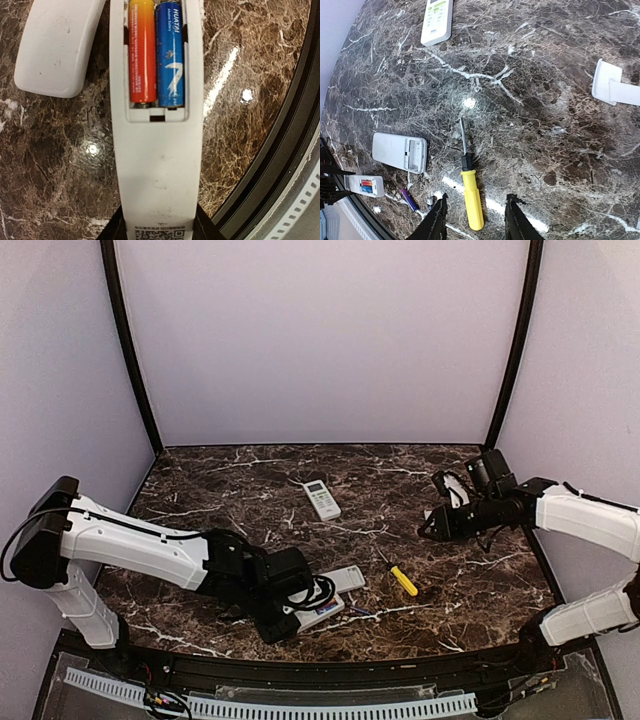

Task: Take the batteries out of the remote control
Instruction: Place the remote control without the battery cover at the center of the board.

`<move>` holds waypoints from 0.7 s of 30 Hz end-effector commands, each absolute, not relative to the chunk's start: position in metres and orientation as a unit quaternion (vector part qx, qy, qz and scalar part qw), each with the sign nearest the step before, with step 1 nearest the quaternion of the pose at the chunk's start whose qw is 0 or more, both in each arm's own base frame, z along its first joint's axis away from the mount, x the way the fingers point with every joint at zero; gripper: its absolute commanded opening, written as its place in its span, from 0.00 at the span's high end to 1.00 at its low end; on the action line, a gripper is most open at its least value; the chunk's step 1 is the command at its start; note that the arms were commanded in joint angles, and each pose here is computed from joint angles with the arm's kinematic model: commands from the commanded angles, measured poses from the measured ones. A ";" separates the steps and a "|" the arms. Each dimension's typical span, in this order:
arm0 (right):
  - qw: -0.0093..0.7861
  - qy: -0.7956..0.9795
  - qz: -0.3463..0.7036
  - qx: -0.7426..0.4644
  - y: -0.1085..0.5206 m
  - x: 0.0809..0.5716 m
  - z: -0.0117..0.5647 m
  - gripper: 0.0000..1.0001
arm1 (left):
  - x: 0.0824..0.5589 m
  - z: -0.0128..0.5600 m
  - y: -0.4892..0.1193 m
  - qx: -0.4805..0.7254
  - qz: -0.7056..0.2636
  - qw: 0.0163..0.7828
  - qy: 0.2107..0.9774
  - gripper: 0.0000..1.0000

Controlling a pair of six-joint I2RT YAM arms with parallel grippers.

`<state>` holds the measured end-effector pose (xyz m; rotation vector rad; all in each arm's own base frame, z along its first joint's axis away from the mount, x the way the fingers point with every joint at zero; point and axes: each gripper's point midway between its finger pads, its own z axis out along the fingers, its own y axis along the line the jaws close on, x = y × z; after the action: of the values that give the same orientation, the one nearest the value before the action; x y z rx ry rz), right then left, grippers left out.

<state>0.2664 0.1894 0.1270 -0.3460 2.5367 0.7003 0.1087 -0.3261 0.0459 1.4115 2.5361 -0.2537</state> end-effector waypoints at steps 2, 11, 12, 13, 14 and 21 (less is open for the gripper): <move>0.225 0.930 0.254 -0.140 0.206 0.260 0.113 0.62 | 0.097 0.032 -0.318 0.478 -0.075 0.082 0.871 0.73; 0.188 0.943 0.227 -0.157 0.220 0.243 0.087 0.59 | 0.097 0.024 -0.318 0.480 -0.065 0.073 0.872 0.67; 0.185 0.944 0.225 -0.156 0.220 0.241 0.085 0.59 | 0.098 0.024 -0.317 0.480 -0.064 0.074 0.872 0.66; 0.183 0.944 0.226 -0.156 0.221 0.238 0.084 0.58 | 0.098 0.024 -0.318 0.481 -0.065 0.074 0.871 0.65; 0.179 0.945 0.226 -0.155 0.222 0.236 0.082 0.58 | 0.097 0.024 -0.318 0.480 -0.066 0.074 0.871 0.63; 0.152 0.952 0.216 -0.157 0.227 0.218 0.062 0.57 | 0.097 0.021 -0.321 0.476 -0.070 0.072 0.874 0.52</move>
<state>0.2231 0.2241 0.0742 -0.4693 2.7061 0.6460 0.1015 -0.3227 0.0230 1.4267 2.6060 -0.2088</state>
